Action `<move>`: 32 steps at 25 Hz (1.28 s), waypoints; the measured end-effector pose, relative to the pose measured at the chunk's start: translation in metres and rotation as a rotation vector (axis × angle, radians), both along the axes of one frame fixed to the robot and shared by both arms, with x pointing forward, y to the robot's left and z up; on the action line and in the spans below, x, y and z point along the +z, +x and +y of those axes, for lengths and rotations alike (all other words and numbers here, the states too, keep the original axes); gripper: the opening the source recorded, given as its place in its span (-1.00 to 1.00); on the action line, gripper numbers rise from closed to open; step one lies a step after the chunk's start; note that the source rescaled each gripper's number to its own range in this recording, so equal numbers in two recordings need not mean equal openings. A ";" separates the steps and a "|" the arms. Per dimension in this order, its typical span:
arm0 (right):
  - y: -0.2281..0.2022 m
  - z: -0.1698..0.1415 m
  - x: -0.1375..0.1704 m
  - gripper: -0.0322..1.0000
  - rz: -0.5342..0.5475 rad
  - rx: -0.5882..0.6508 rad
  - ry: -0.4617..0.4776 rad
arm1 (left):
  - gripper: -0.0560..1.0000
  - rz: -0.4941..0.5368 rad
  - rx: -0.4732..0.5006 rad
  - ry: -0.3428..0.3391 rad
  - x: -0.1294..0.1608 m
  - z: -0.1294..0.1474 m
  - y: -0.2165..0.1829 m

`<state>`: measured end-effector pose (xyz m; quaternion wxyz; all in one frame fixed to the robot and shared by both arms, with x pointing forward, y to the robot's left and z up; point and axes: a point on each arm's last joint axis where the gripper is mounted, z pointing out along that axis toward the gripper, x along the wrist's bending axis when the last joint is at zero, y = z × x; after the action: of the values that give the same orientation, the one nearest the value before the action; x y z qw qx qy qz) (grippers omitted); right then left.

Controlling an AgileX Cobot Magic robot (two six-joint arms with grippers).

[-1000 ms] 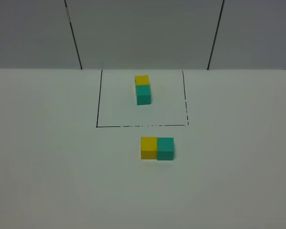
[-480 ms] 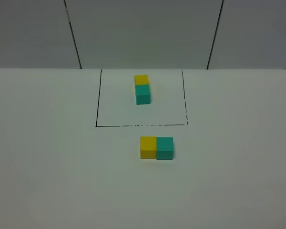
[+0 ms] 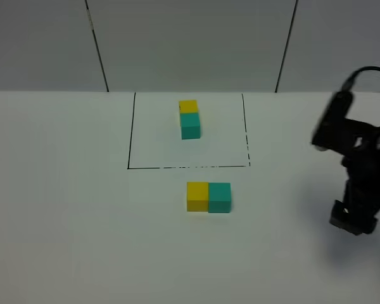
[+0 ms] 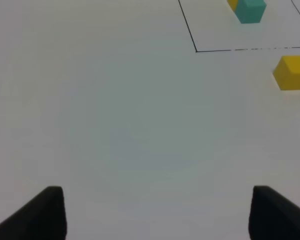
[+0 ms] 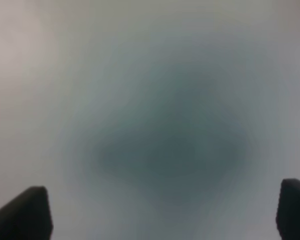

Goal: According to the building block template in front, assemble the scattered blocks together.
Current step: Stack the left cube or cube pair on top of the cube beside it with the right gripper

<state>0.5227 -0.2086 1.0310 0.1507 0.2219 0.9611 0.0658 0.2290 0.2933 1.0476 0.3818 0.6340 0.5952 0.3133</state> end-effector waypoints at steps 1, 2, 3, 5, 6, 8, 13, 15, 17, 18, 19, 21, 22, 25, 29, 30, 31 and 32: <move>0.012 0.011 -0.008 0.69 0.009 0.041 -0.034 | 0.75 0.000 0.000 0.000 0.000 0.000 0.000; 0.022 0.023 -0.016 0.69 0.018 0.088 -0.066 | 0.75 0.000 0.000 0.000 0.000 0.000 0.000; 0.030 0.035 -0.023 0.69 0.026 0.132 -0.088 | 0.75 0.000 0.000 0.000 0.000 0.000 0.000; 0.047 0.059 -0.037 0.69 0.054 0.204 -0.111 | 0.75 0.000 0.000 0.000 0.000 0.000 0.000; 0.054 0.071 -0.043 0.69 0.066 0.238 -0.113 | 0.75 0.000 0.000 0.000 0.000 0.000 0.000; 0.065 0.092 -0.050 0.69 0.088 0.287 -0.091 | 0.75 0.000 0.000 0.000 0.000 0.000 0.000; 0.084 0.135 -0.056 0.69 0.079 0.352 -0.019 | 0.75 0.000 0.000 0.000 0.000 0.000 0.000; 0.084 0.145 -0.058 0.69 0.079 0.366 -0.006 | 0.75 0.000 0.000 0.000 0.000 0.000 0.000; 0.084 0.151 -0.062 0.69 0.079 0.378 -0.001 | 0.75 0.000 0.000 0.000 0.000 0.000 0.000; 0.084 0.154 -0.063 0.69 0.075 0.380 0.007 | 0.75 0.000 0.000 0.000 0.000 0.000 0.000; 0.085 0.155 -0.066 0.69 0.076 0.377 0.015 | 0.75 0.000 0.000 0.000 0.000 0.000 0.000; 0.086 0.157 -0.073 0.69 0.082 0.373 0.022 | 0.75 0.000 0.000 -0.001 0.000 0.000 0.000; 0.087 0.158 -0.077 0.69 0.085 0.371 0.023 | 0.75 0.000 0.000 -0.001 0.000 0.000 0.000; 0.089 0.161 -0.088 0.69 0.095 0.367 0.041 | 0.75 0.000 0.000 0.000 0.000 0.000 0.000; 0.090 0.166 -0.095 0.68 0.097 0.360 0.084 | 0.75 0.000 0.000 0.000 0.000 0.000 0.000; 0.091 0.166 -0.096 0.68 0.094 0.359 0.088 | 0.75 0.000 0.000 0.000 0.000 0.000 0.000; 0.092 0.167 -0.099 0.67 0.092 0.358 0.091 | 0.75 0.000 0.000 0.000 0.000 0.000 0.000; 0.092 0.167 -0.100 0.66 0.089 0.357 0.094 | 0.75 0.000 0.000 0.000 0.000 0.000 0.000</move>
<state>0.6150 -0.0413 0.9309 0.0837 0.0574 0.9868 0.1264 0.2290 0.2933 1.0476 0.3818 0.6340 0.5952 0.3132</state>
